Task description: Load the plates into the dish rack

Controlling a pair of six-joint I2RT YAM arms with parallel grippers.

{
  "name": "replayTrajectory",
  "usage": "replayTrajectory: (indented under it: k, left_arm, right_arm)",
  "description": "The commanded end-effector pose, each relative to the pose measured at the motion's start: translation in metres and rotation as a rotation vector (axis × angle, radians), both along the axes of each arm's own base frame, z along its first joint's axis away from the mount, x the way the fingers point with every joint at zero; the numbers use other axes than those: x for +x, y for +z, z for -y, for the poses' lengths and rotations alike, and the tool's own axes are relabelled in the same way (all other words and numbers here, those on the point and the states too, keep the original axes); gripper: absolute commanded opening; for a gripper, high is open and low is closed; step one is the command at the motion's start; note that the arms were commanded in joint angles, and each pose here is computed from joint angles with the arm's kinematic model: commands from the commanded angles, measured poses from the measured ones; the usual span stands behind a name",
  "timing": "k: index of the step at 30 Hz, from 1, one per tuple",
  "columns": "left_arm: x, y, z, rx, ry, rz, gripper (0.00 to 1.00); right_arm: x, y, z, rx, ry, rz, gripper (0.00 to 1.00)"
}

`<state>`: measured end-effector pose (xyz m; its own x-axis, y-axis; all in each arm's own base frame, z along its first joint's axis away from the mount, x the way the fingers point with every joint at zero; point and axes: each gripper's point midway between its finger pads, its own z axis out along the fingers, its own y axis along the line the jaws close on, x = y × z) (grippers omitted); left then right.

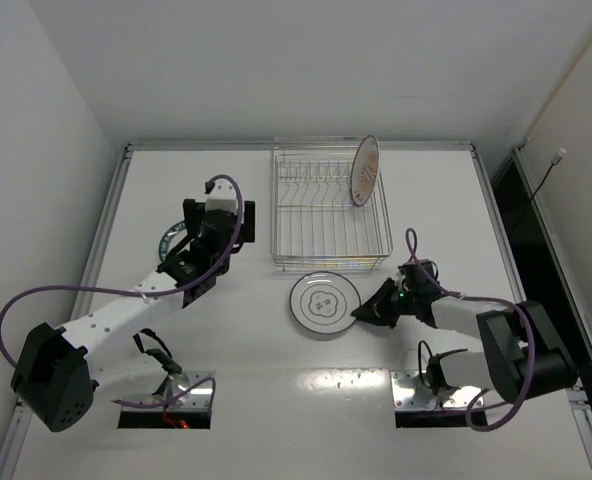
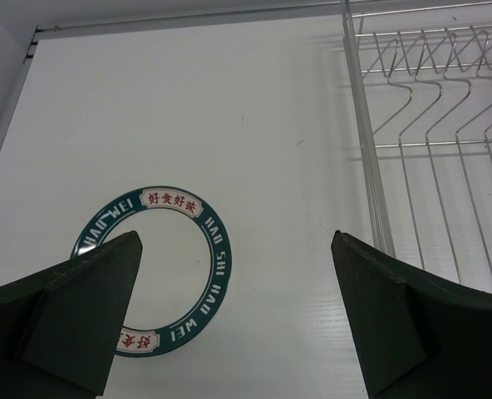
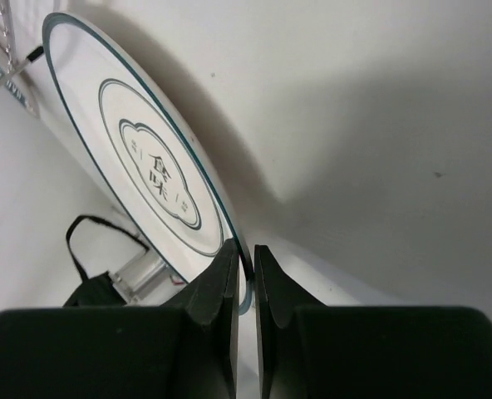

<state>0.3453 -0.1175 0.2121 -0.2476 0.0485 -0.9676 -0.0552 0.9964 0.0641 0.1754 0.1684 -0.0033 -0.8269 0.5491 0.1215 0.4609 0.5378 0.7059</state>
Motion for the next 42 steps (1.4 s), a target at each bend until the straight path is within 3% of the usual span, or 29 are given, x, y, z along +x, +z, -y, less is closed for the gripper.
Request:
replayTrajectory:
  k: [1,7,14,21,22,25,27,30,36,38,41,42]
  left_arm:
    - [0.001,0.028,0.000,-0.043,0.012,0.078,0.98]
    - [-0.002,0.034,-0.002,-0.060,0.014,0.090,0.98]
    - [-0.011,0.058,-0.006,-0.097,-0.008,0.157,0.98]
    - [-0.015,0.055,-0.008,-0.084,-0.010,0.165,0.98]
    - [-0.015,0.055,-0.008,-0.084,-0.010,0.165,0.98]
    - [-0.015,0.055,-0.008,-0.084,-0.010,0.165,0.98]
    - [-0.018,0.057,-0.004,-0.096,-0.029,0.178,0.98]
    - [-0.021,0.056,0.002,-0.102,-0.049,0.183,0.98]
    - [-0.019,0.048,0.000,-0.066,-0.018,0.159,0.98]
    - [-0.017,0.048,-0.003,-0.046,0.004,0.152,0.98]
    - [-0.019,0.049,-0.012,-0.045,0.050,0.156,0.98]
    - [-0.021,0.054,-0.015,-0.052,0.061,0.168,0.98]
  right_arm:
    - [0.011,-0.003,0.017,-0.147,-0.043,0.017,0.00]
    - [0.004,0.034,0.014,-0.166,-0.023,0.103,0.00]
    - [-0.012,0.112,0.017,-0.162,-0.069,0.269,0.00]
    - [-0.002,0.192,0.066,-0.399,-0.153,0.491,0.00]
    - [0.005,0.228,0.071,-0.410,-0.178,0.578,0.00]
    - [0.031,0.285,0.115,-0.648,-0.309,0.703,0.00]
    - [0.052,0.311,0.124,-0.747,-0.310,0.764,0.00]
    - [0.080,0.381,0.136,-0.833,-0.397,0.901,0.00]
    - [0.166,0.407,0.121,-1.078,-0.410,0.931,0.00]
    - [0.197,0.391,0.107,-1.184,-0.360,0.898,0.00]
    - [0.223,0.407,0.095,-1.277,-0.378,0.914,0.00]
    - [0.242,0.390,0.081,-1.304,-0.328,0.895,0.00]
